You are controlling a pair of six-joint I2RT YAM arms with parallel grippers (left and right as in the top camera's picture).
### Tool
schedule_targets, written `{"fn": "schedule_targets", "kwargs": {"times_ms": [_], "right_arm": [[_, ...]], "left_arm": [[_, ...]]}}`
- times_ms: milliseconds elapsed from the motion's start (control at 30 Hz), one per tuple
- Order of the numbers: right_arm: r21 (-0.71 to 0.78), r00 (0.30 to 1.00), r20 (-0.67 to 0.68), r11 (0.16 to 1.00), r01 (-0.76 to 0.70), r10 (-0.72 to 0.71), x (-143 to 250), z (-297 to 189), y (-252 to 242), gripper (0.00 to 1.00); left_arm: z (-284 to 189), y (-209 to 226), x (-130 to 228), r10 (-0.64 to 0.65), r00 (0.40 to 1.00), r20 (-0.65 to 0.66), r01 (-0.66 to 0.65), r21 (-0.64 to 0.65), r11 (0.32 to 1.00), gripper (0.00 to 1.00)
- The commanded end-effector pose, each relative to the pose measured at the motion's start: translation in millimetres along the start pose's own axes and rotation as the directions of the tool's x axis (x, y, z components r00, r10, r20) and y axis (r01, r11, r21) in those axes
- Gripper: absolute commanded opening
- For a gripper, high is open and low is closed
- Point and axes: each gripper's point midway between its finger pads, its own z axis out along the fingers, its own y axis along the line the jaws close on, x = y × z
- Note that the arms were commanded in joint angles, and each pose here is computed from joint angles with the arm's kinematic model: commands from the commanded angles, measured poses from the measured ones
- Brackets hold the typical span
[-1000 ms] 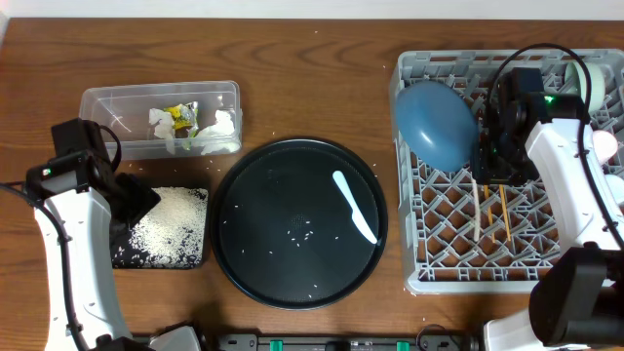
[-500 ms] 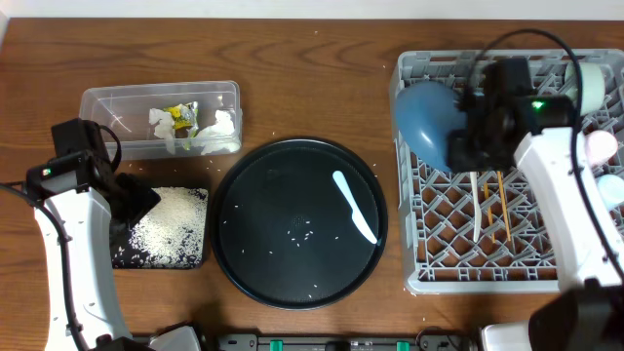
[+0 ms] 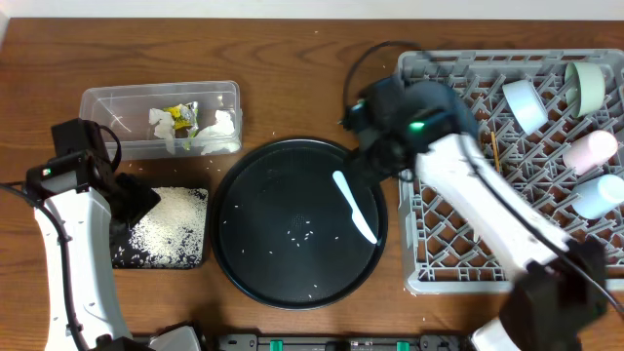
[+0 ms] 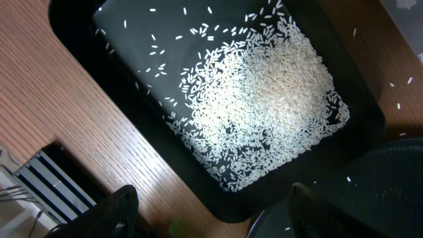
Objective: Sort waste into correct bins and load items into the dishwasher rack
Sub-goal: 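Return the right gripper to the round tray and grasp the white knife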
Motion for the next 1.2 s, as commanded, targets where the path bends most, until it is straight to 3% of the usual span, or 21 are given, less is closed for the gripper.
{"fn": "schedule_targets", "kwargs": {"times_ms": [0, 567, 1167], "right_arm": [[0.005, 0.998, -0.057, 1.000, -0.015, 0.015, 3.9, 28.5, 9.4, 0.52], [0.064, 0.958, -0.274, 0.996, -0.069, 0.084, 41.7, 117.7, 8.7, 0.50], [0.197, 0.953, -0.289, 0.980, -0.033, 0.091, 54.6, 121.7, -2.7, 0.17]], "left_arm": [[2.2, 2.4, 1.0, -0.010, 1.000, -0.009, 0.010, -0.008, 1.000, 0.73], [2.2, 2.4, 0.9, -0.010, 1.000, -0.009, 0.010, -0.008, 1.000, 0.73], [2.2, 2.4, 0.9, -0.010, 1.000, -0.009, 0.010, -0.008, 1.000, 0.74]]}}
